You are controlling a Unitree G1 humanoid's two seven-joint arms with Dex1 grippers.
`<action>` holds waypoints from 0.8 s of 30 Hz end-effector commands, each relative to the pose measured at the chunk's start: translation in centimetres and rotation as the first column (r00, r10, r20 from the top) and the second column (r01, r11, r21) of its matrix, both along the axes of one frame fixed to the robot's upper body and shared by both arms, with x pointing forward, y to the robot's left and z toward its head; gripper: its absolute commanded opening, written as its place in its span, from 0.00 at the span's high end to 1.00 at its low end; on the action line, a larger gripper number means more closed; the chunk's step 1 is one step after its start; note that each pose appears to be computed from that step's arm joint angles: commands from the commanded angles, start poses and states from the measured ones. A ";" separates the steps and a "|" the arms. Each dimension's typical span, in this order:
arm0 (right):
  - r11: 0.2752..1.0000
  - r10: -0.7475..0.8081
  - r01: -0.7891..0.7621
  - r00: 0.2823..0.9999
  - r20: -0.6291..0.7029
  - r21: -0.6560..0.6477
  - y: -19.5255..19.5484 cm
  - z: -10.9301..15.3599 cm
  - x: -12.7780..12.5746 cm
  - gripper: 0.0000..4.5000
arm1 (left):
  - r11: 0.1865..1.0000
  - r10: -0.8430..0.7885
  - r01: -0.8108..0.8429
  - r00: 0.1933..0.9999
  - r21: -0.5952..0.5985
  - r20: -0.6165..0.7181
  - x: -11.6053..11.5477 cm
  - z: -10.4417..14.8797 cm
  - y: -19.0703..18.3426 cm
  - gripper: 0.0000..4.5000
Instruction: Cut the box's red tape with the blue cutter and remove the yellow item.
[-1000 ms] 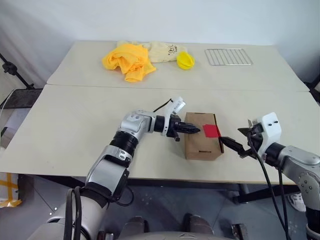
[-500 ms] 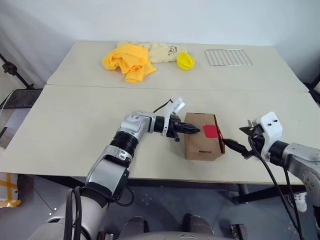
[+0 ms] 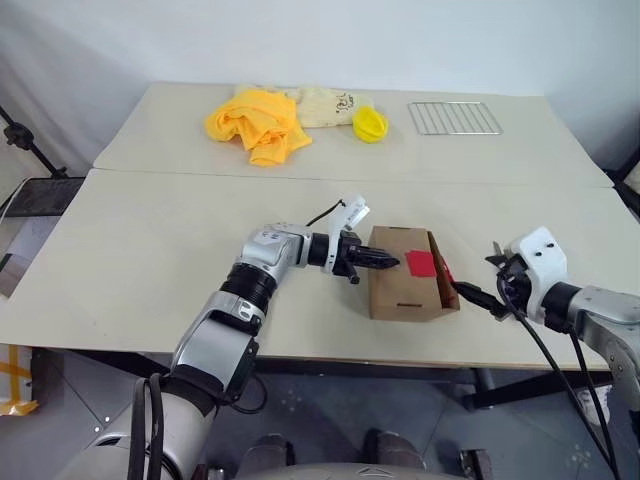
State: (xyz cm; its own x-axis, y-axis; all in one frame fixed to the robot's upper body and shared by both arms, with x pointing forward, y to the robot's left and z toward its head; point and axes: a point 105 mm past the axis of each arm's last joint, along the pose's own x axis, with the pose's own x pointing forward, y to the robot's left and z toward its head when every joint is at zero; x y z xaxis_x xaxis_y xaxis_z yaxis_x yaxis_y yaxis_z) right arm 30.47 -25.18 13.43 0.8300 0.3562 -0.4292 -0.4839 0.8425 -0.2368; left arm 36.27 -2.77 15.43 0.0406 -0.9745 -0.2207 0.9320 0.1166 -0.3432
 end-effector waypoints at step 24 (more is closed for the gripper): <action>0.969 -0.106 0.120 0.991 -0.078 0.215 -2.8 0.9 -0.3 0.01 | 0.997 0.038 -0.037 0.999 0.061 -0.025 0.0 -1.8 0.7 1.00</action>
